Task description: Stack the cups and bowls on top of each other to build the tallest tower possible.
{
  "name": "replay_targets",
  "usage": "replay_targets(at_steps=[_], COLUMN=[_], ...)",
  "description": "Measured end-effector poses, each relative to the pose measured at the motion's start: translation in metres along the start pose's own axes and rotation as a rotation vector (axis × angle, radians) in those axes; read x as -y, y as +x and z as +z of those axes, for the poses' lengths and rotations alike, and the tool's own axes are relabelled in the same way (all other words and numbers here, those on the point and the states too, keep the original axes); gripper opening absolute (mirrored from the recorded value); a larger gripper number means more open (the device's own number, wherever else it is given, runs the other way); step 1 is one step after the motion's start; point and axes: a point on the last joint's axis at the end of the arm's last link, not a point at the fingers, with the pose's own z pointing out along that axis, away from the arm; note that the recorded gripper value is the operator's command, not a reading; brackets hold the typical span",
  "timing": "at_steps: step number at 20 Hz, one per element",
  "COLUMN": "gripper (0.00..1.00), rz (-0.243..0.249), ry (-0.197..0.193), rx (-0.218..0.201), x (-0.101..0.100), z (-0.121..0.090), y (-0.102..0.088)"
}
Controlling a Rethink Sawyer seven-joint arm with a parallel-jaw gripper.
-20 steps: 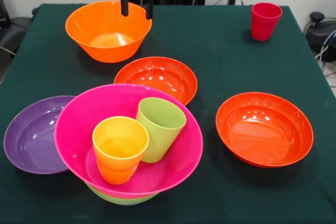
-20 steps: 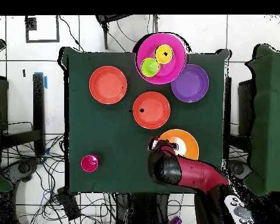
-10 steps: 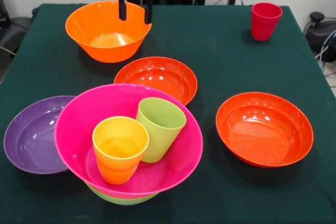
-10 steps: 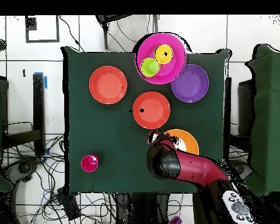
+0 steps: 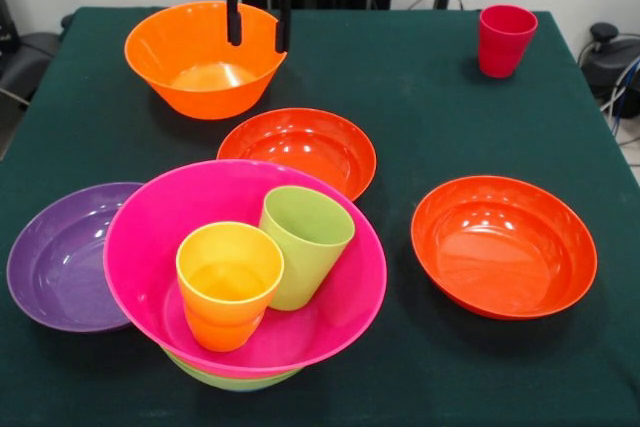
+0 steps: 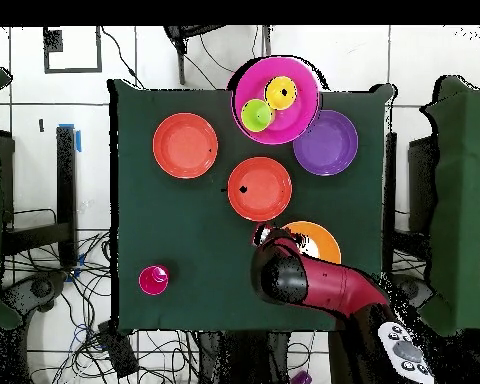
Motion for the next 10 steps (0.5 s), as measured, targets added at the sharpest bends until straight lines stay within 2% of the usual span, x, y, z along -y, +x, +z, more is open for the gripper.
replay_targets(at_steps=[10], gripper=[1.0], rz=[0.013], ry=[0.01], rx=[-0.041], x=[0.0], z=[0.012], y=[0.015])
